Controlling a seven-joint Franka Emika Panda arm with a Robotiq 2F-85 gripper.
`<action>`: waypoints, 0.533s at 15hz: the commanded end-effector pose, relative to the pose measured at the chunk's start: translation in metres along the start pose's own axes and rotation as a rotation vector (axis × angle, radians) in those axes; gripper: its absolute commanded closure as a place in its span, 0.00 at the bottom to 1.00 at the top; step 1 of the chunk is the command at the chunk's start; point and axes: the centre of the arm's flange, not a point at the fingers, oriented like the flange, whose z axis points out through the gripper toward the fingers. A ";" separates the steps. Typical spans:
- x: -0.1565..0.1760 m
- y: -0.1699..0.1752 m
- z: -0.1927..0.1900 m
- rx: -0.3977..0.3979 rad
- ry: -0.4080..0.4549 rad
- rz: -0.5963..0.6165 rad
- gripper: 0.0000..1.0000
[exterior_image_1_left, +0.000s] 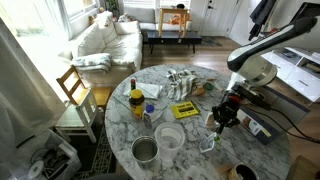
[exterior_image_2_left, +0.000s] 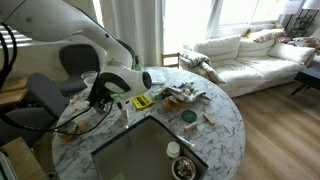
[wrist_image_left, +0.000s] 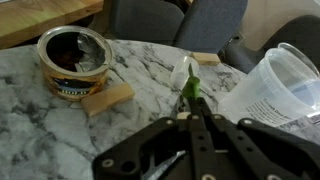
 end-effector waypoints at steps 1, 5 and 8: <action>0.008 -0.005 -0.001 0.022 -0.019 0.090 0.99; 0.015 -0.015 0.002 0.036 -0.011 0.141 0.99; 0.022 -0.019 0.003 0.037 -0.005 0.178 0.99</action>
